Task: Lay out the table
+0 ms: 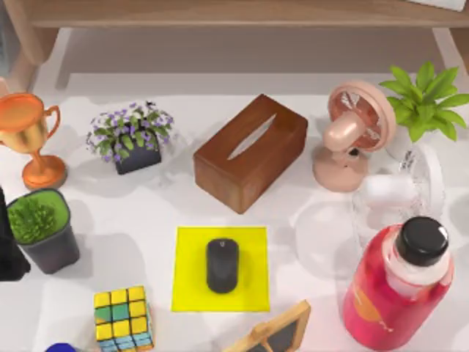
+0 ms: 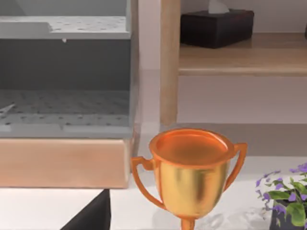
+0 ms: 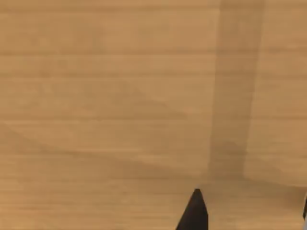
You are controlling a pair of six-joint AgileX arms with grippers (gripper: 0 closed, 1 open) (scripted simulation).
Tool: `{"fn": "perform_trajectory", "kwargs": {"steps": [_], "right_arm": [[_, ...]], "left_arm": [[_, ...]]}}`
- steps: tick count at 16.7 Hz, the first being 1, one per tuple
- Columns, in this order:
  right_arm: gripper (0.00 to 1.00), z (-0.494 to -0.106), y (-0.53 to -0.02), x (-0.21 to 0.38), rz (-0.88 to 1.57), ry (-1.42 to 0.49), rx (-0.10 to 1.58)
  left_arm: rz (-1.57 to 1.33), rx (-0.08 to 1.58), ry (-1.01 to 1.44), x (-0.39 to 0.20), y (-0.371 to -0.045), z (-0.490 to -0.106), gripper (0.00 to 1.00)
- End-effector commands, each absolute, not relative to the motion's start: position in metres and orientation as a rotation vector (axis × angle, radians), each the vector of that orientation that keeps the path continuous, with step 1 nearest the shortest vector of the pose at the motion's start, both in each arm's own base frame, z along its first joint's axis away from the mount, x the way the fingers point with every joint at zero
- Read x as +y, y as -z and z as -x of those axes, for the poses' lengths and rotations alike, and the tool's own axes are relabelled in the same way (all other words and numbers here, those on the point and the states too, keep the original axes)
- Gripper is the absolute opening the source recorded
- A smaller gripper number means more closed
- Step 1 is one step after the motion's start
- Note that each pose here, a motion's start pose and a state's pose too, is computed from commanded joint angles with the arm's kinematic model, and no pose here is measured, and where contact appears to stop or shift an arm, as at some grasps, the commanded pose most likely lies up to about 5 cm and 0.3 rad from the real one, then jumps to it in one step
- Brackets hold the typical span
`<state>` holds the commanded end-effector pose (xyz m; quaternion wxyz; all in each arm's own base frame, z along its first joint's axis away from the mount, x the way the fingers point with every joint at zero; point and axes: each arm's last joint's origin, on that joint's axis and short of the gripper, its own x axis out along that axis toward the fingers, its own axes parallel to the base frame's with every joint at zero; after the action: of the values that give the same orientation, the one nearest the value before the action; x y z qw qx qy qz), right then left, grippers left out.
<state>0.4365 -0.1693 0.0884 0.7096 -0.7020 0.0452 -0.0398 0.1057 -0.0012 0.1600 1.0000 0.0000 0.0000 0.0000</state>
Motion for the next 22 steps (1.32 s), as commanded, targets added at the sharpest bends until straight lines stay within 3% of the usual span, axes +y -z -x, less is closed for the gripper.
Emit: {"fn": "perform_trajectory", "kwargs": {"steps": [3,4,14,18,22], "right_arm": [[0.98,-0.437,-0.088,-0.169,1.558,0.088,0.100],[1.00,-0.437,-0.088,-0.169,1.558,0.088,0.100],[1.00,-0.429,-0.077,-0.169,1.525,0.057,0.148],[1.00,-0.422,-0.114,-0.151,1.392,0.064,0.156],[1.00,-0.391,-0.185,-0.114,1.160,0.079,0.140]], "left_arm": [[0.000,0.000,0.000,-0.001,-0.160,-0.106,1.00],[0.000,0.000,0.000,-0.001,-0.160,-0.106,1.00],[0.000,0.000,0.000,-0.001,-0.160,-0.106,1.00],[0.000,0.000,0.000,-0.001,-0.160,-0.106,1.00],[0.000,0.000,0.000,-0.001,-0.160,-0.106,1.00]]}}
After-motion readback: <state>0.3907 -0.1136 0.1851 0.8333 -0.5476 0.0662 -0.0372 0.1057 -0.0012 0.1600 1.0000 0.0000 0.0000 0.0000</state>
